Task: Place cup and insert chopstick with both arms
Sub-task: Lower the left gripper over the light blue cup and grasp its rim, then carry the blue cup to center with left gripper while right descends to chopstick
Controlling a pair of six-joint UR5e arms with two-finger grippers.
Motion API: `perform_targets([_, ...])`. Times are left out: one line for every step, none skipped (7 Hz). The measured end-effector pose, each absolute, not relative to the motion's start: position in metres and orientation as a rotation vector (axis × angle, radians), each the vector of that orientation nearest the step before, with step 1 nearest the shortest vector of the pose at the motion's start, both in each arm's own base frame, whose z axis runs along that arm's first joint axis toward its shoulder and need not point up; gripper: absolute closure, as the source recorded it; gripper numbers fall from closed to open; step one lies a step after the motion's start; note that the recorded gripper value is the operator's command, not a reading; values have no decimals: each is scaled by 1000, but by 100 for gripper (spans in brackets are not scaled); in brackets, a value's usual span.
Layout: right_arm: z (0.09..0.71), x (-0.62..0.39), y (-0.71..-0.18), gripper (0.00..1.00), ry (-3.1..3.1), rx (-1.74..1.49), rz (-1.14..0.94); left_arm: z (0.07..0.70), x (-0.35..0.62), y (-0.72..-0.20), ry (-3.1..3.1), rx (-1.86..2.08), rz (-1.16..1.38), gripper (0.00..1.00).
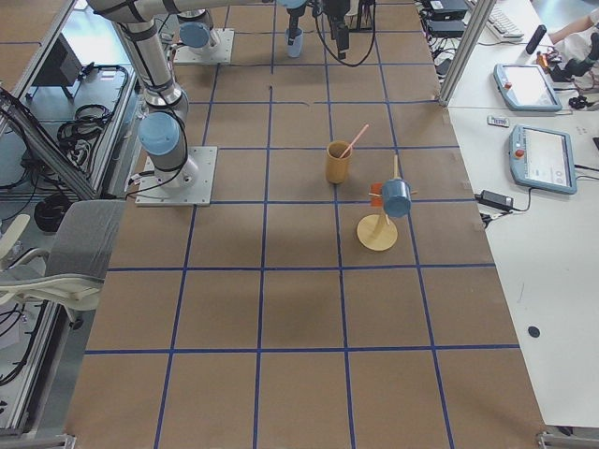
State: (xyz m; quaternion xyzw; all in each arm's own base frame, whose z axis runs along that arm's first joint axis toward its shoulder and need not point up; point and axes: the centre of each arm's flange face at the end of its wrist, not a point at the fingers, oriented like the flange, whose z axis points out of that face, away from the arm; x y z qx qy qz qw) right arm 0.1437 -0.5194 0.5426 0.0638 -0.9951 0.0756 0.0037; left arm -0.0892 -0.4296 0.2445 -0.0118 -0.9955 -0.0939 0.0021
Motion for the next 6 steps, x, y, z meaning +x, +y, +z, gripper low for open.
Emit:
perform_targets([534,128,-529,0,-3117,168,213,245,-89,-432,-3123,-32,-288,100])
perform_targets([523,111,-542,0,-3115,147,186,249,-89,-436,-3126,-17,-270,100])
perform_targets([507,99,-558,0,-3092,130,148,258,-90,-446,-3130,29,-211,100])
perform_targets([486,90,-578,0,-3059,113,88,271,-96,-462,-3115,96,-121,100])
perform_targets([463,84,-604,0,-3038,107,5,287,-113,-481,-3081,141,-45,100])
perform_targets([441,81,-628,0,-3024,113,-84,302,-143,-501,-3052,171,7,100])
